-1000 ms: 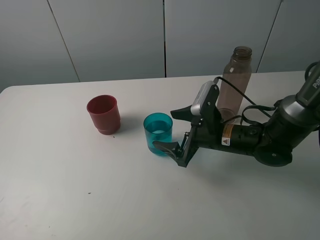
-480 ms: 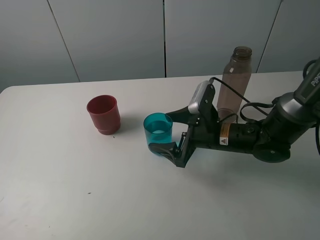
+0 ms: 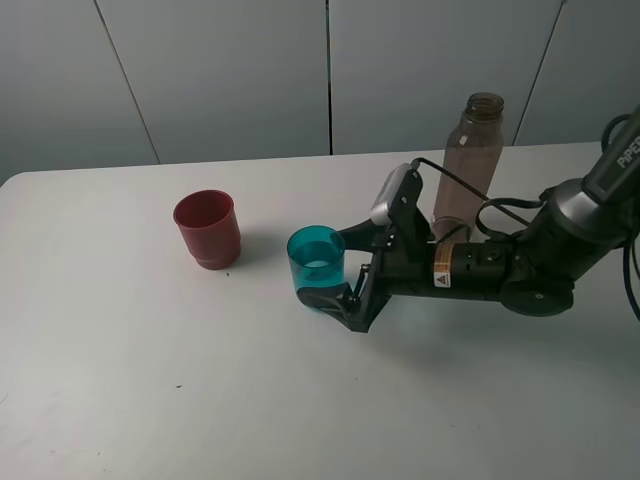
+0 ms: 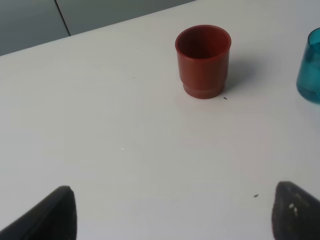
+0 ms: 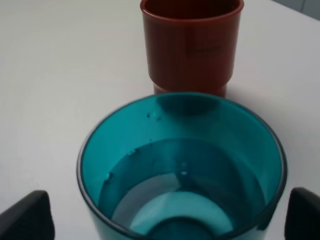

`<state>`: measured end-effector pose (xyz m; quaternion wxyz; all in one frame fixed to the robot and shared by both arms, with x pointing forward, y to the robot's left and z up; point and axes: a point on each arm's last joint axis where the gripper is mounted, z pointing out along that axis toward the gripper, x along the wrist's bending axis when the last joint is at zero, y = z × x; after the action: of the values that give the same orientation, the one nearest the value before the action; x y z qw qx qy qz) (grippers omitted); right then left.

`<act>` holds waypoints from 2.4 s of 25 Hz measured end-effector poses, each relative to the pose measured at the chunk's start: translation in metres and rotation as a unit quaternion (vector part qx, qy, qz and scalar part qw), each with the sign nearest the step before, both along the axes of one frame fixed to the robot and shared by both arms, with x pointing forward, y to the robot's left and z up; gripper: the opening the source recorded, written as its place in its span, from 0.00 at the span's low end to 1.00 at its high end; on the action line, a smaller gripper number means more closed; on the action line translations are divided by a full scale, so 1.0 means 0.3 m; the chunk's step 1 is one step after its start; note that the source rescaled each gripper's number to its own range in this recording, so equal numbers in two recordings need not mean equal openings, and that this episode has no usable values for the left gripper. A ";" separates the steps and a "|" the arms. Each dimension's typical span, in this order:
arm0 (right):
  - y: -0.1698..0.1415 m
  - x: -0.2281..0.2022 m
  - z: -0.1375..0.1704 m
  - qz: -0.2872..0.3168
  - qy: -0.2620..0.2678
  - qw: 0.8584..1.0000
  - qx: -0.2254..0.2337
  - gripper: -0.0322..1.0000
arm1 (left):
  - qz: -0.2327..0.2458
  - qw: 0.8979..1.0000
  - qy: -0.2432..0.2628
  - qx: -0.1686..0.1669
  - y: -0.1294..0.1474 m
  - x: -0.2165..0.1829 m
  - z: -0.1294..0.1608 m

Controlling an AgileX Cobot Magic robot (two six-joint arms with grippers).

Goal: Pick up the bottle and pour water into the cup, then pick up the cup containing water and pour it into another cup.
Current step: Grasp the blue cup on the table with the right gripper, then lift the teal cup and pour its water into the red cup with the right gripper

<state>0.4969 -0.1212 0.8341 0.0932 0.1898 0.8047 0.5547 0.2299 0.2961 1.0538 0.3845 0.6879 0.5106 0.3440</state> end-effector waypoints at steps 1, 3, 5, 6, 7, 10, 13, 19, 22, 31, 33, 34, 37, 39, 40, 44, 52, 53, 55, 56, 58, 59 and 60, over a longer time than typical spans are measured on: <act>0.002 0.004 0.000 -0.001 0.004 1.000 -0.002 1.00 | 0.000 1.000 0.000 0.000 0.000 0.000 0.000; 0.002 0.009 -0.004 -0.003 0.015 1.000 -0.008 1.00 | 0.000 1.000 0.000 0.000 0.000 0.000 0.000; 0.005 0.014 -0.005 -0.003 0.020 1.000 -0.009 1.00 | 0.000 1.000 0.000 0.000 0.000 0.000 0.000; 0.006 0.018 -0.004 -0.004 0.022 1.000 -0.009 1.00 | 0.000 1.000 0.000 0.000 0.000 0.000 0.000; 0.008 0.024 -0.002 -0.006 0.023 1.000 -0.009 1.00 | 0.000 1.000 0.000 0.000 0.000 0.000 0.000; 0.014 0.041 0.000 -0.010 0.029 0.999 -0.012 1.00 | 0.000 1.000 0.000 0.000 0.000 0.000 0.000; 0.019 0.053 0.002 -0.011 0.037 0.999 -0.015 1.00 | 0.000 1.000 0.000 -0.001 0.000 0.000 0.000; 0.017 0.055 -0.003 -0.017 0.050 0.998 -0.019 1.00 | 0.001 1.000 0.000 -0.002 0.000 0.000 0.000; 0.016 0.055 -0.004 -0.019 0.054 0.998 -0.020 1.00 | 0.000 1.000 0.000 -0.001 0.000 0.000 0.000; 0.019 0.064 -0.002 -0.021 0.051 0.998 -0.023 1.00 | 0.000 1.000 0.000 -0.001 0.000 0.000 0.000; 0.019 0.064 -0.002 -0.022 0.054 0.998 -0.022 1.00 | 0.000 1.000 0.000 -0.001 0.000 0.000 0.000; 0.019 0.064 -0.002 -0.022 0.055 0.998 -0.021 1.00 | 0.000 1.000 0.000 -0.001 0.000 0.000 0.000; 0.021 0.058 -0.003 -0.012 0.056 0.998 -0.024 1.00 | 0.000 1.000 0.000 -0.001 0.000 0.000 0.000; 0.021 0.056 -0.004 -0.008 0.059 0.998 -0.025 1.00 | 0.000 1.000 0.000 -0.001 0.000 0.000 0.000; 0.022 0.053 -0.005 -0.003 0.060 0.998 -0.026 1.00 | 0.000 1.000 0.000 -0.001 0.000 0.000 0.000; 0.024 0.046 -0.006 0.011 0.059 0.998 -0.029 0.95 | 0.000 1.000 0.000 -0.001 0.000 0.000 0.000; 0.026 0.051 -0.006 0.017 0.046 0.998 -0.038 0.20 | 0.000 1.000 0.000 -0.001 0.000 0.000 0.000; 0.026 0.051 -0.007 0.018 0.042 0.998 -0.042 0.20 | 0.000 1.000 0.000 -0.001 0.000 0.000 0.000; 0.026 0.052 -0.008 0.020 0.038 0.998 -0.045 0.20 | 0.000 1.000 0.000 -0.001 0.000 0.000 0.000; 0.025 0.052 -0.008 0.020 0.037 0.998 -0.047 0.20 | 0.000 1.000 0.000 -0.001 0.000 0.000 0.000; 0.025 0.052 -0.008 0.021 0.036 0.998 -0.047 0.20 | 0.000 1.000 0.000 -0.001 0.000 0.000 0.000; 0.025 0.052 -0.008 0.021 0.035 0.998 -0.048 0.19 | 0.000 1.000 0.000 -0.001 0.000 0.000 0.000; 0.025 0.052 -0.008 0.021 0.035 0.998 -0.048 0.19 | 0.000 1.000 0.000 -0.001 0.000 0.000 0.000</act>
<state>0.5126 -0.1137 0.8317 0.0624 0.1872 0.8368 0.5107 0.2299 0.2961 1.0538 0.3847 0.6875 0.5111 0.3437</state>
